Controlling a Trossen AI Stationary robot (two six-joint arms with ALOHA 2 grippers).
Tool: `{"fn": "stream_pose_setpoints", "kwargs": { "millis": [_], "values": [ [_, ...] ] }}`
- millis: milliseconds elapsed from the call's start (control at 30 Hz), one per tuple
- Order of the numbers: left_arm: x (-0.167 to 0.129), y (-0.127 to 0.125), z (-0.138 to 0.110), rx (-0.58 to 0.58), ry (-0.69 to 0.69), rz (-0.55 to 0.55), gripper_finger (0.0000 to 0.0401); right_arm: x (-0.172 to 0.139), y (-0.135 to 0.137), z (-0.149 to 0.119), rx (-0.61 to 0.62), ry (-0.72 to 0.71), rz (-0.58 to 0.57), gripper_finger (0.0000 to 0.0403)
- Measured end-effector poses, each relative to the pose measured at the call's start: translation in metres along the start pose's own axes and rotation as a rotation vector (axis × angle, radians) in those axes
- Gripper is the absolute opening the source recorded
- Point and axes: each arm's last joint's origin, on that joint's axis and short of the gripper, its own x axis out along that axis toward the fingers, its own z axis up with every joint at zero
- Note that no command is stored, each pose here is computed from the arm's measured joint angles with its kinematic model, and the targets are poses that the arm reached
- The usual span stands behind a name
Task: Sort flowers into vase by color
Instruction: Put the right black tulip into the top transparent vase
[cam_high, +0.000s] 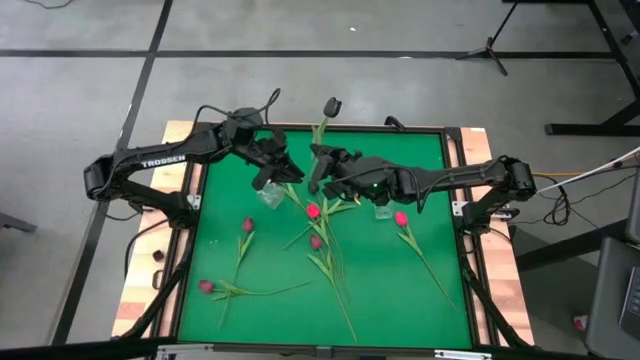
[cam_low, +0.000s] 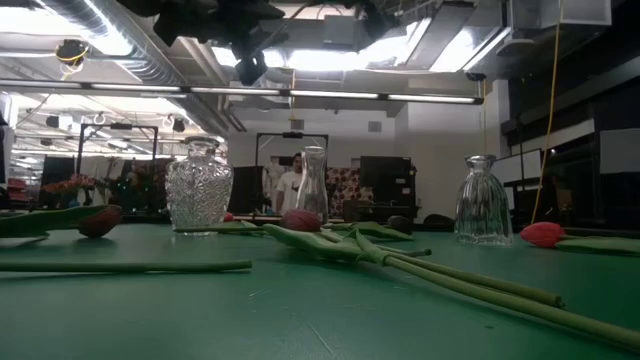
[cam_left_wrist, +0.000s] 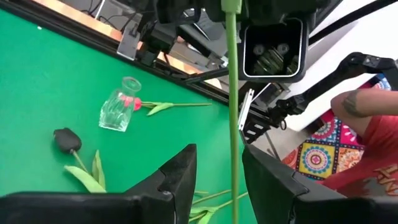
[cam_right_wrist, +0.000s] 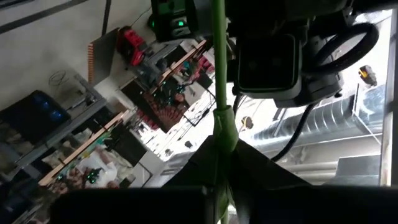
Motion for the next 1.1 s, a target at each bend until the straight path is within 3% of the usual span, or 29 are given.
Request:
{"fn": "stream_pose_setpoints", "kwargs": {
  "millis": [333,1100],
  "values": [
    [0.009,-0.010,0.000,-0.005,0.004,-0.058,0.0128,0.009,0.005,0.013,-0.026,-0.023,0.015,0.0026],
    [0.011,-0.006,-0.006,-0.053,0.050,-0.031,0.0128,0.010,0.002,0.013,-0.007,-0.010,-0.016,0.0026]
  ]
}}
